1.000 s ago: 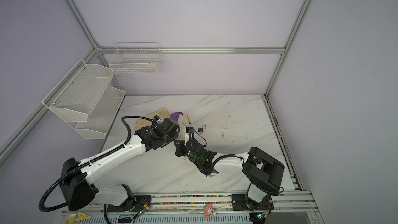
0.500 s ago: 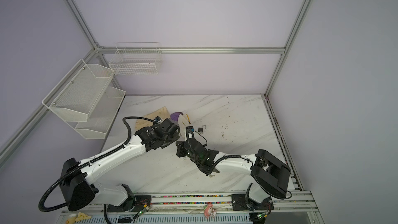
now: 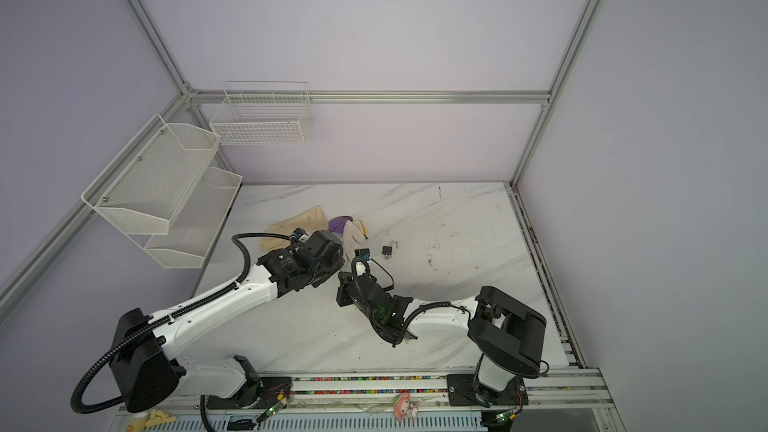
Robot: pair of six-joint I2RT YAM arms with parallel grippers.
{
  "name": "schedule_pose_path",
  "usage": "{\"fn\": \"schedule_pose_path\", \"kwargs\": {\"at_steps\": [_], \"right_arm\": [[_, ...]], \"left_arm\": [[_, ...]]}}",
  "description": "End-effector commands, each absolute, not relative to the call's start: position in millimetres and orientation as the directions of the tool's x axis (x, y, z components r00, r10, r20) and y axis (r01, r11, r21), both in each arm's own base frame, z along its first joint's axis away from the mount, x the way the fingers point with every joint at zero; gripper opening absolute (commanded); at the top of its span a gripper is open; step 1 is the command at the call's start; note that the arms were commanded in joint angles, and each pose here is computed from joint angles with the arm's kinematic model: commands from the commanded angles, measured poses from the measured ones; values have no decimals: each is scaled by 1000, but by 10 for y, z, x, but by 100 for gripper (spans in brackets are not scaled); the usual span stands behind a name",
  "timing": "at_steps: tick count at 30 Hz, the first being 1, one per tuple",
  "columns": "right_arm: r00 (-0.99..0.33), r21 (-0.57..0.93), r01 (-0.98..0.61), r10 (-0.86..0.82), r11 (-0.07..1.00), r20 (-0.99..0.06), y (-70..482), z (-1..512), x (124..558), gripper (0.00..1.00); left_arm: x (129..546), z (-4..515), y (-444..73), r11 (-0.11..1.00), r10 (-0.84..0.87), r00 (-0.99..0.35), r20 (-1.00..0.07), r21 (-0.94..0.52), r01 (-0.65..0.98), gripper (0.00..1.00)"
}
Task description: Unlock with the key
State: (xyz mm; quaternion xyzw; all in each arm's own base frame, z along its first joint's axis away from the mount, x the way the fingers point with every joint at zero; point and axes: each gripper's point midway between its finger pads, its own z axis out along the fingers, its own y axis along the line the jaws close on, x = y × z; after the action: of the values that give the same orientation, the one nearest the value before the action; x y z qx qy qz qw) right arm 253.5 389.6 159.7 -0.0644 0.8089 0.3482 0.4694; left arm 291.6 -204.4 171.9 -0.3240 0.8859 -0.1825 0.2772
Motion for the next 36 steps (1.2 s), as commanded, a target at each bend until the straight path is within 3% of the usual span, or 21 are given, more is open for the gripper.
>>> {"fn": "schedule_pose_path", "kwargs": {"at_steps": [1,6,9,15,19,23,29,36], "right_arm": [[-390,588,-481,442,650,-808,3995,2518,2813,0],[-408,641,-495,494,586,-767,3925,2748,2873,0],[-351,584,-447,468,678,-811,3824,2801,2983,0],[-313,506,-429,403,748,-860,3817,2651,3070,0],[-330,519,-527,401,672,-854,3939,2746,3026,0],[-436,661,-576,504,481,-746,3810,2949,3030,0],[-454,594,-493,395,635,-799,3735,2671,3101,0],[-535,521,-406,267,750,-801,3655,2320,3111,0]], "left_arm": [[2365,1509,-2346,771,-566,-802,-191,-465,-434,0],[2230,1219,-2172,829,-531,-819,-216,-335,-449,0],[2210,1150,-2086,846,-518,-822,-237,-284,-451,0],[2251,1293,-2331,838,-488,-847,-208,-384,-389,0],[2222,1328,-2407,858,-443,-872,-207,-381,-346,0],[2178,1258,-2297,840,-479,-855,-199,-388,-380,0],[2258,1363,-2073,806,-545,-809,-221,-403,-433,0],[2296,1459,-1904,670,-692,-704,-162,-508,-541,0]]}}
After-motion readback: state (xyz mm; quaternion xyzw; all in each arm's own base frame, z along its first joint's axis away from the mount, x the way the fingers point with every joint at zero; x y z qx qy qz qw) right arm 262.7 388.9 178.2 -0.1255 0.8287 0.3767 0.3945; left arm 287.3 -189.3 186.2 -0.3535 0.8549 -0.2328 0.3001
